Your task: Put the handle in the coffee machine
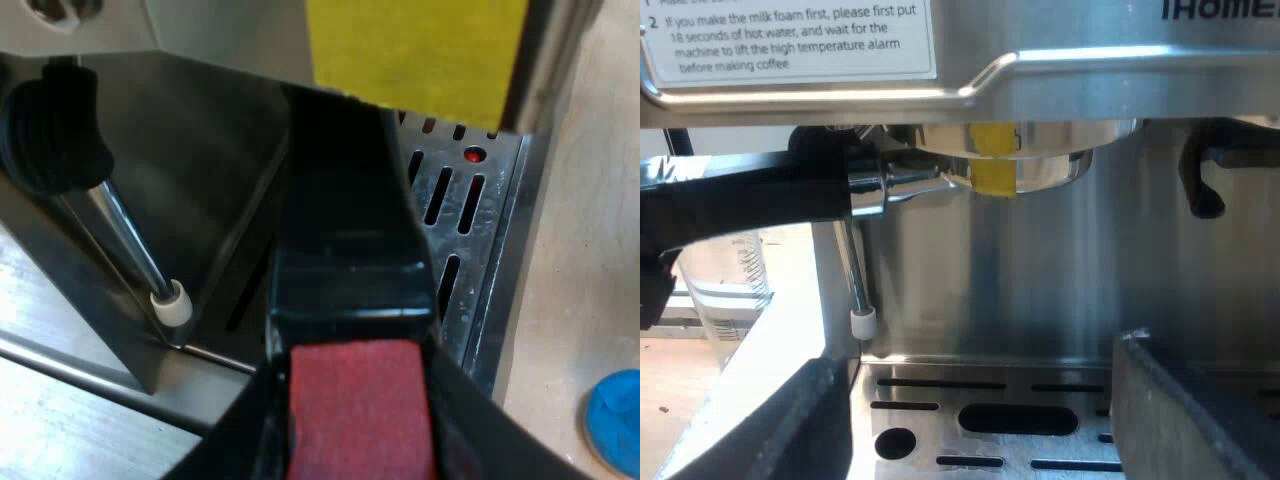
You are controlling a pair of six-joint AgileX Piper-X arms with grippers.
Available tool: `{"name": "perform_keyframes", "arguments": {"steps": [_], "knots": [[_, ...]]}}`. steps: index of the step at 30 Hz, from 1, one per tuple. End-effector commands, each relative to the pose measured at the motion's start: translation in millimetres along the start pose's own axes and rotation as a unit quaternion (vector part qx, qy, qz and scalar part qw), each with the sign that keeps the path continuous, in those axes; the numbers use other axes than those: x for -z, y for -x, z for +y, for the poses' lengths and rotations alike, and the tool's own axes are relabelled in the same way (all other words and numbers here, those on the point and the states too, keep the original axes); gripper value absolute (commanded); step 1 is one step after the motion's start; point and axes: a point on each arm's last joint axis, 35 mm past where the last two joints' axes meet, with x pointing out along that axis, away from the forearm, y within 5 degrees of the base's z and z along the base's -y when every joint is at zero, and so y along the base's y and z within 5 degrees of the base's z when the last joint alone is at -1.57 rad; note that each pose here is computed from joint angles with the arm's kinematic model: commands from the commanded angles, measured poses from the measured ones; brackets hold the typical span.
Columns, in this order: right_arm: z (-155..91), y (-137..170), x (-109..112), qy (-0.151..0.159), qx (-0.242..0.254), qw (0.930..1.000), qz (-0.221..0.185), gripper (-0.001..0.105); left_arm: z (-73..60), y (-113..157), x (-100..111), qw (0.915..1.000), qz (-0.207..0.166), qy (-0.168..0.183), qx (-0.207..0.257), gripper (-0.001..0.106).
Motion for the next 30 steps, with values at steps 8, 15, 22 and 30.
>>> {"name": "perform_keyframes", "arguments": {"steps": [8, 15, 22, 30], "knots": [[-1, -2, -1, 0.006, 0.005, 1.0000, 0.000, 0.058, -7.0, 12, -23, 0.9910, -0.117, -0.029, 0.058, 0.000], [-3, -17, 3, 0.008, -0.042, 0.9991, 0.007, 0.058, -6.9, 12, -23, 0.9912, -0.116, -0.027, 0.057, 0.000], [-5, -43, 21, 0.013, -0.024, 0.9993, 0.026, 0.052, -6.9, 12, -23, 0.9912, -0.117, -0.022, 0.059, 0.000], [-2, -75, 46, -0.026, -0.031, 0.9990, 0.019, 0.038, -6.9, 12, -23, 0.9912, -0.117, -0.022, 0.059, 0.000]]}}
